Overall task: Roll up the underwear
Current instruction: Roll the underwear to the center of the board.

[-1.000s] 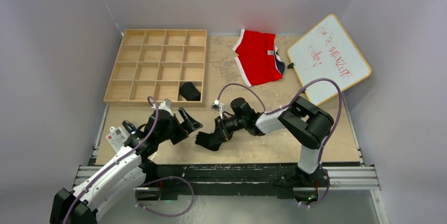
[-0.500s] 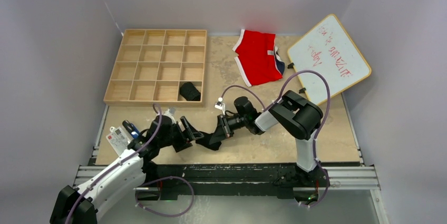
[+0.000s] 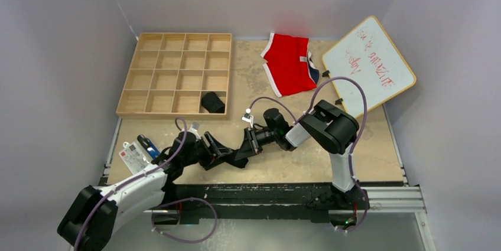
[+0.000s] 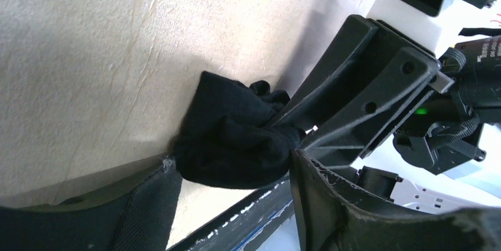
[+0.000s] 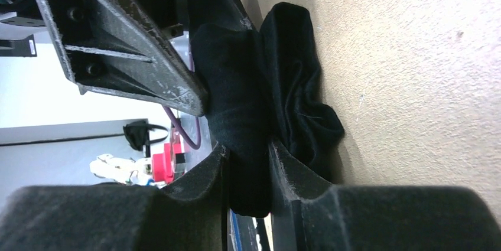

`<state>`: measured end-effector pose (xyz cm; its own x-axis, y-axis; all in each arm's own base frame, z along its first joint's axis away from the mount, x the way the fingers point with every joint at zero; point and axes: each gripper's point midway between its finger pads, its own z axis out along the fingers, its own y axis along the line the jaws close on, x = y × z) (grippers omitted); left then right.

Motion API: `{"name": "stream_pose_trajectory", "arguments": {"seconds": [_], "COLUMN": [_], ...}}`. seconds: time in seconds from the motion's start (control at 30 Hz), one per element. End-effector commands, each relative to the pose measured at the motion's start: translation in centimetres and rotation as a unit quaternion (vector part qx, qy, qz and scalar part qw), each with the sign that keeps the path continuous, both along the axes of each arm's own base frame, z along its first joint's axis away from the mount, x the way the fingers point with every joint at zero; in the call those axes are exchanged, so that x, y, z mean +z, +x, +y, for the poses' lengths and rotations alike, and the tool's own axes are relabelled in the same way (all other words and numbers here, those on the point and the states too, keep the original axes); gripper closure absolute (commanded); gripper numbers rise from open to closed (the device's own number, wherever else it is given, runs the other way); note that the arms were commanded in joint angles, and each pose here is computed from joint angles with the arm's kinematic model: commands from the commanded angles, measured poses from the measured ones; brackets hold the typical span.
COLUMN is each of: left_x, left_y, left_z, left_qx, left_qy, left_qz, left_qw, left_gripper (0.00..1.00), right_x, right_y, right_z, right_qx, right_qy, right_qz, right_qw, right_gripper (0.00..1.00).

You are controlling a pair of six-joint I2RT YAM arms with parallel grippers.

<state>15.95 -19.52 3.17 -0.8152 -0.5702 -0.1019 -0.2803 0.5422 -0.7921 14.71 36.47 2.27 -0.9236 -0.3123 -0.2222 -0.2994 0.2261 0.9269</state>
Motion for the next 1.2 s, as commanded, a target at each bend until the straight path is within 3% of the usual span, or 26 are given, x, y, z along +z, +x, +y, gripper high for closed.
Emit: {"name": "stream_pose_trajectory", "arguments": {"seconds": [0.0, 0.3, 0.57, 0.7, 0.83, 0.97, 1.17], "left_x": [-4.1, -5.9, -5.0, -4.8, -4.7, -4.8, -4.7], "left_y": [-0.4, -1.2, -0.5, -0.4, -0.3, -0.3, -0.3], "left_z": [2.4, 3.5, 2.7, 2.3, 1.9, 1.8, 1.6], "left_qx": [0.034, 0.014, -0.009, -0.017, -0.023, -0.026, -0.03], "left_qy": [0.081, 0.154, 0.167, 0.171, 0.174, 0.177, 0.18], "left_qz": [0.037, 0.066, 0.053, 0.052, 0.052, 0.056, 0.058], "left_qw": [0.995, 0.986, 0.984, 0.984, 0.983, 0.982, 0.981], "left_gripper": [0.41, 0.53, 0.54, 0.55, 0.56, 0.57, 0.57], "right_x": [-7.9, -5.4, -1.2, 1.0, 4.3, 6.0, 5.5], "right_y": [-0.8, 1.0, 4.9, 6.1, 6.2, 4.6, 2.9], "right_z": [-4.0, -3.6, -4.9, -5.8, -5.0, -2.9, -0.7], "right_qx": [-0.067, -0.079, -0.105, -0.1, -0.077, -0.028, 0.019], "right_qy": [-0.165, -0.159, -0.172, -0.184, -0.169, -0.162, -0.166], "right_qz": [0.029, -0.036, -0.215, -0.292, -0.404, -0.541, -0.609], "right_qw": [0.984, 0.984, 0.955, 0.933, 0.895, 0.825, 0.775], "right_gripper": [0.7, 0.58, 0.44, 0.41, 0.41, 0.42, 0.42]}}
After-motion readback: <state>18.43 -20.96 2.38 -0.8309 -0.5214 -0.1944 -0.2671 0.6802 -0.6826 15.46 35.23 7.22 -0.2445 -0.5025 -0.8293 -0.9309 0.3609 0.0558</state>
